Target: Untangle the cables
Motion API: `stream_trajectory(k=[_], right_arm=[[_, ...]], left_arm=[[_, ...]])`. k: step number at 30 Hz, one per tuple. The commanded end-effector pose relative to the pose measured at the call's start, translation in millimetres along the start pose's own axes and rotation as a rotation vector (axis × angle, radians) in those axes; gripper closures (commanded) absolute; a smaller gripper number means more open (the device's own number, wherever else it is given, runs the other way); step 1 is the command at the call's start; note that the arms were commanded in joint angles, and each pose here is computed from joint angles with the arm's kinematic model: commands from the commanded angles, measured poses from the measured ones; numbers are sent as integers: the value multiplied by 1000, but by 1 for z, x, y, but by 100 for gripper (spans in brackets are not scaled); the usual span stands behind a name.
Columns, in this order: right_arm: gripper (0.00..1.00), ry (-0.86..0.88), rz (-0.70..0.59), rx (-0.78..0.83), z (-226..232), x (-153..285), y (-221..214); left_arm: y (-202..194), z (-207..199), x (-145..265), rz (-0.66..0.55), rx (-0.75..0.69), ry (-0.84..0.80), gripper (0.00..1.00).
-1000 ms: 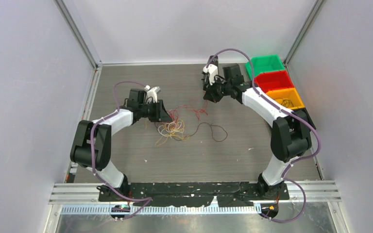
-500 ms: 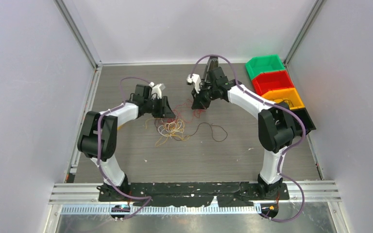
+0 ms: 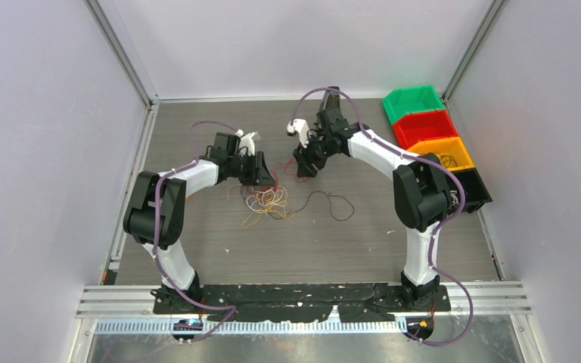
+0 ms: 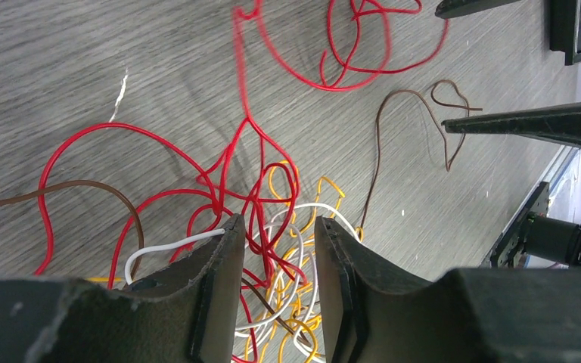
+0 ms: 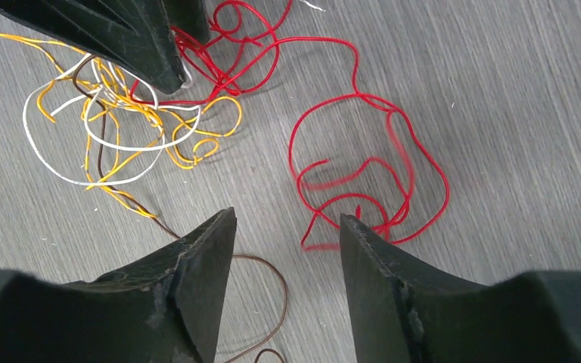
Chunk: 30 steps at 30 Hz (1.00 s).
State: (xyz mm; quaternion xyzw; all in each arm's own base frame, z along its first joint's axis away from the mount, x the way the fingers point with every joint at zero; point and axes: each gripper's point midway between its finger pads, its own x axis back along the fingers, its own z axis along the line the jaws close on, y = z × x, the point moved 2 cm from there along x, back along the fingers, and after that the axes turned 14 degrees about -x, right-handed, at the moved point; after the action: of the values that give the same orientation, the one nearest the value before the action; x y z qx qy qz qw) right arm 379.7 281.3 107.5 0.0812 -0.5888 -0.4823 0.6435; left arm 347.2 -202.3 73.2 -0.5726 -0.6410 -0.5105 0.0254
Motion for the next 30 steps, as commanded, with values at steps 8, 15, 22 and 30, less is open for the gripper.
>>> stream_trajectory(k=[8,15,22,30], right_arm=[[2,-105,-124,45,-4,30,56],[5,-99,1,65,-20,1,38],[5,-115,74,75,-25,-32,26],[20,-311,131,63,-54,-51,13]], left_arm=[[13,1,0,-20,-28,7,59],[14,1,1,-19,-29,11,57],[12,3,1,-9,-23,25,54],[1,16,5,45,-13,117,49]])
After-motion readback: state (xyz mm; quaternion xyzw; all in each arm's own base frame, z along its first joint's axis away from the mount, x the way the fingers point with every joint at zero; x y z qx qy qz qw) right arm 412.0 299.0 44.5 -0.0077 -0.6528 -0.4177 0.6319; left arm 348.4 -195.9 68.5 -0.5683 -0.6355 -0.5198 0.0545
